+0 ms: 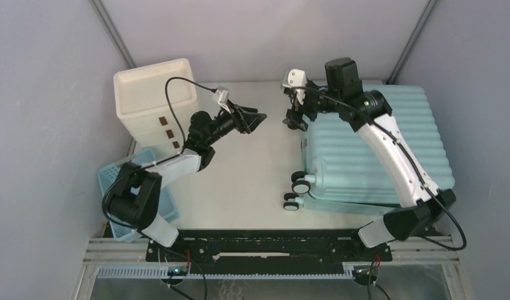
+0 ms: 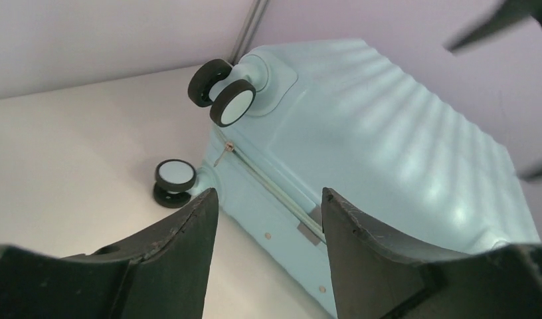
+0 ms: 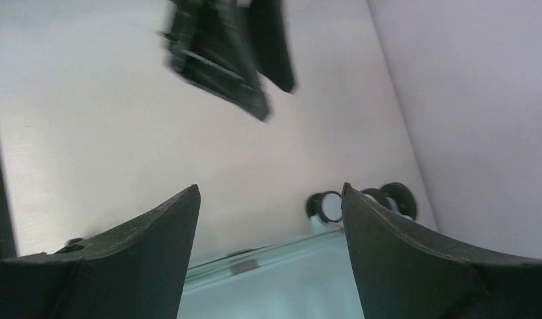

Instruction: Open, take out, and arrange the luggage

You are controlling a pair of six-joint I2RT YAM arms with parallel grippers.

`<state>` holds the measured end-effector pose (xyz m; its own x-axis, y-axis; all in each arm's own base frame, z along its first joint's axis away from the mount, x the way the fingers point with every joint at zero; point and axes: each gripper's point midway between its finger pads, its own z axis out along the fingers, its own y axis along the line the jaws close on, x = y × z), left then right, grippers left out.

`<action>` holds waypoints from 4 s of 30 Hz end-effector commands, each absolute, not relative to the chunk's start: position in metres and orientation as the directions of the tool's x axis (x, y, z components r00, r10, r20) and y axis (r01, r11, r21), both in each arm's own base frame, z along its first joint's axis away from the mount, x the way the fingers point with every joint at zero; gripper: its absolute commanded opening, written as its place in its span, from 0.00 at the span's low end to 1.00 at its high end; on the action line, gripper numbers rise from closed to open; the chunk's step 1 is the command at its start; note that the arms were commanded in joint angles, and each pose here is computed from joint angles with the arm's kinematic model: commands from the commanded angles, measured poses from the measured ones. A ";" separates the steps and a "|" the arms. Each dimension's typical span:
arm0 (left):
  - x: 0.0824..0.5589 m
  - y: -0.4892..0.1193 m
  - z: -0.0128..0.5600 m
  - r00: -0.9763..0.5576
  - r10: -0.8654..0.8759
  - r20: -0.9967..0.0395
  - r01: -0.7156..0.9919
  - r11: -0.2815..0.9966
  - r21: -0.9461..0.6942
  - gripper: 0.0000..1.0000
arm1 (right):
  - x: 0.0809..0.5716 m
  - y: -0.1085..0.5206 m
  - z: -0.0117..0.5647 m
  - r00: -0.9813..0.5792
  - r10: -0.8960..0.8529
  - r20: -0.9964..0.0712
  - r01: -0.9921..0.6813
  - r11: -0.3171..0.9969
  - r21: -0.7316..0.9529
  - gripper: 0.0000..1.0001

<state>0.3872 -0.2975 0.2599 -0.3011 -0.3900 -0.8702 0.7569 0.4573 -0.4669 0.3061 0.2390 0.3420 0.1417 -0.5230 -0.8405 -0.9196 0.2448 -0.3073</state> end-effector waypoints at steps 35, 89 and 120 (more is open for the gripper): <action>0.323 -0.259 0.226 -0.147 0.025 -0.989 0.858 0.500 -0.115 0.64 | 0.512 0.173 0.214 0.140 -0.912 -0.386 -0.880 0.064 -0.471 0.57; 0.376 -0.349 0.200 -0.194 -0.155 -0.969 0.936 0.266 -0.230 0.63 | 0.428 0.305 0.315 0.307 -0.434 -0.847 -0.937 0.018 -0.348 0.03; 0.329 -0.228 0.141 -0.125 -0.016 -0.992 0.816 0.567 -0.112 0.64 | 0.379 0.404 0.361 0.360 -0.230 -0.904 -0.933 -0.068 -0.354 0.83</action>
